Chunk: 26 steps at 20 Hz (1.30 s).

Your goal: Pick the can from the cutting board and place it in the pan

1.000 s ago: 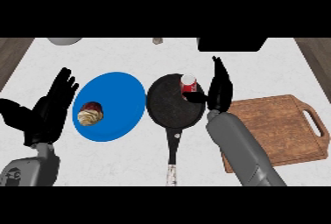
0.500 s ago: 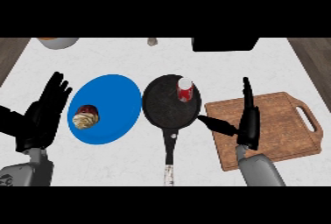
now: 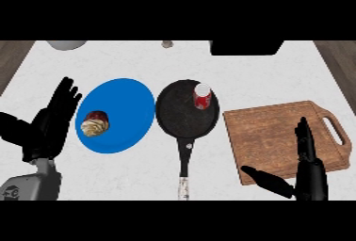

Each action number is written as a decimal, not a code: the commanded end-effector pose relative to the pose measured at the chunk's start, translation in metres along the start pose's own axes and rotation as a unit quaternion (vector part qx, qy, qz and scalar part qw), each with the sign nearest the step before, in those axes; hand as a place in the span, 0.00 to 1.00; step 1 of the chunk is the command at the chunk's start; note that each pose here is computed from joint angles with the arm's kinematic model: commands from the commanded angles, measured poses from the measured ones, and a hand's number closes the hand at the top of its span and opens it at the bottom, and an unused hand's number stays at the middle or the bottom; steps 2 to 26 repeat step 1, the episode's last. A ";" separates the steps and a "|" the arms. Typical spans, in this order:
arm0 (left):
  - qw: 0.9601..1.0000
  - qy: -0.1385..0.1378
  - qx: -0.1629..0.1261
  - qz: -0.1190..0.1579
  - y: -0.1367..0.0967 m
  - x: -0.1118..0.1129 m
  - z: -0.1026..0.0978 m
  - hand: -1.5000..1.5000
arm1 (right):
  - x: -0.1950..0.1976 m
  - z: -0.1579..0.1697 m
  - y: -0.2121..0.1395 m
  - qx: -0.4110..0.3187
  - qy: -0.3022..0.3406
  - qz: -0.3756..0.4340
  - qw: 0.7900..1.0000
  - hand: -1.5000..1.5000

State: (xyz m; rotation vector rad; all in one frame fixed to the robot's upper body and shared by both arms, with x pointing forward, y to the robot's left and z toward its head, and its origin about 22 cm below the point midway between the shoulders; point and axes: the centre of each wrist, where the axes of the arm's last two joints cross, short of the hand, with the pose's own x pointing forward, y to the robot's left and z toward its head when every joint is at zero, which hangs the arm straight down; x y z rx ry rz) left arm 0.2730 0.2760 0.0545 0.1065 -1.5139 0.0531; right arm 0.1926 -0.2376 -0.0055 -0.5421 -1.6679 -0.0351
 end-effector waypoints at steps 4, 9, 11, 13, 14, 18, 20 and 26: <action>1.000 -0.008 0.005 -0.002 0.008 0.005 0.009 0.50 | -0.001 0.037 -0.005 -0.003 0.002 0.000 1.000 0.00; 1.000 -0.008 0.005 -0.002 0.008 0.005 0.009 0.50 | -0.001 0.037 -0.005 -0.003 0.002 0.000 1.000 0.00; 1.000 -0.008 0.005 -0.002 0.008 0.005 0.009 0.50 | -0.001 0.037 -0.005 -0.003 0.002 0.000 1.000 0.00; 1.000 -0.008 0.005 -0.002 0.008 0.005 0.009 0.50 | -0.001 0.037 -0.005 -0.003 0.002 0.000 1.000 0.00; 1.000 -0.008 0.005 -0.002 0.008 0.005 0.009 0.50 | -0.001 0.037 -0.005 -0.003 0.002 0.000 1.000 0.00; 1.000 -0.008 0.005 -0.002 0.008 0.005 0.009 0.50 | -0.001 0.037 -0.005 -0.003 0.002 0.000 1.000 0.00; 1.000 -0.008 0.005 -0.002 0.008 0.005 0.009 0.50 | -0.001 0.037 -0.005 -0.003 0.002 0.000 1.000 0.00; 1.000 -0.008 0.005 -0.002 0.008 0.005 0.009 0.50 | -0.001 0.037 -0.005 -0.003 0.002 0.000 1.000 0.00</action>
